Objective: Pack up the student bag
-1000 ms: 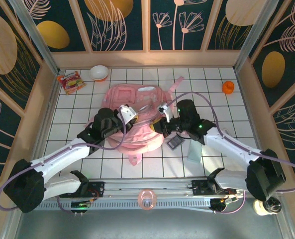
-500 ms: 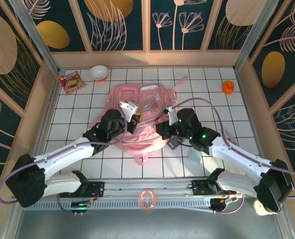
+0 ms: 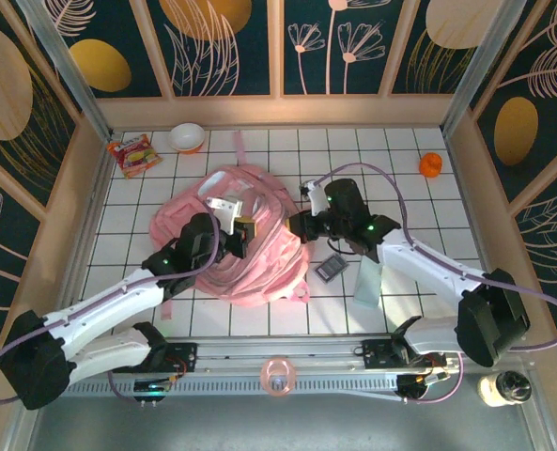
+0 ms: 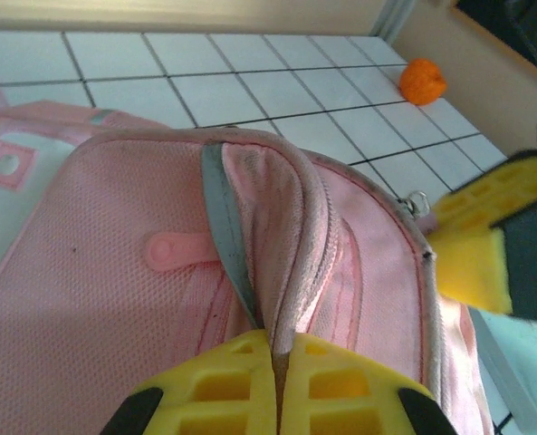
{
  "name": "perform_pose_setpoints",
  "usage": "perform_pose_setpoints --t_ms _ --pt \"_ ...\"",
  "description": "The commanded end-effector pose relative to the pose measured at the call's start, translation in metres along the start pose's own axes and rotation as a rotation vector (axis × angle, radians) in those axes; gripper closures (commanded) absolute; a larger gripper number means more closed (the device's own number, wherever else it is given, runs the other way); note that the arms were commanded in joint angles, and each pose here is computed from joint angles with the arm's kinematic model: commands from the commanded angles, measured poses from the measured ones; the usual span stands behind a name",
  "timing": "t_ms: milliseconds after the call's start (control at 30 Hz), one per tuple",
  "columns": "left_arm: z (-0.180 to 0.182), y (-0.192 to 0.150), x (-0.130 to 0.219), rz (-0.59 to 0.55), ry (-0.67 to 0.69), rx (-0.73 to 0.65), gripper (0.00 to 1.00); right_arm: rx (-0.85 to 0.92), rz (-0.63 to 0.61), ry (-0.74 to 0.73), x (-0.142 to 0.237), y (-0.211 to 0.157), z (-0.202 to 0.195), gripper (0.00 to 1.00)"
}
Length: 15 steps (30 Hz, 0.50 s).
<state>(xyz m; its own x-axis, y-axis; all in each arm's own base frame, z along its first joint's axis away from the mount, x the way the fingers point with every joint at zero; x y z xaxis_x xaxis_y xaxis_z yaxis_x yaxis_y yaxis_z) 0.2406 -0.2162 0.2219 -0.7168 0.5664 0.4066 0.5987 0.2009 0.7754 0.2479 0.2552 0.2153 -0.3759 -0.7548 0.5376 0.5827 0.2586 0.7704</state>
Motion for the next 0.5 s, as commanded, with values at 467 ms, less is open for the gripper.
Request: perform_pose_setpoints --t_ms 467 --pt "-0.023 0.079 -0.045 -0.219 0.133 -0.002 1.00 -0.012 0.058 0.197 0.010 -0.004 0.069 1.00"
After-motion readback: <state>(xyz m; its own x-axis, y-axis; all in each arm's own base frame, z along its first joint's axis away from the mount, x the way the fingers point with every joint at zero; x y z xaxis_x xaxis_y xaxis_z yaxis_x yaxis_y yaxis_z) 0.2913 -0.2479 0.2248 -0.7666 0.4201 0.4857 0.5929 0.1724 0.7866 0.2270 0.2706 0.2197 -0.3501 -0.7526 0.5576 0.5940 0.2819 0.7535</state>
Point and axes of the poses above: each hand's point on the last joint's axis, 136 mm out from that joint toward the fingers, its own x axis back along the fingers, its own z axis along the line the jaws close on, y = z × x, the point moved 5 cm from there along x, back along the fingers, and after that the axes turned 10 degrees about x, right-handed, at the moved point
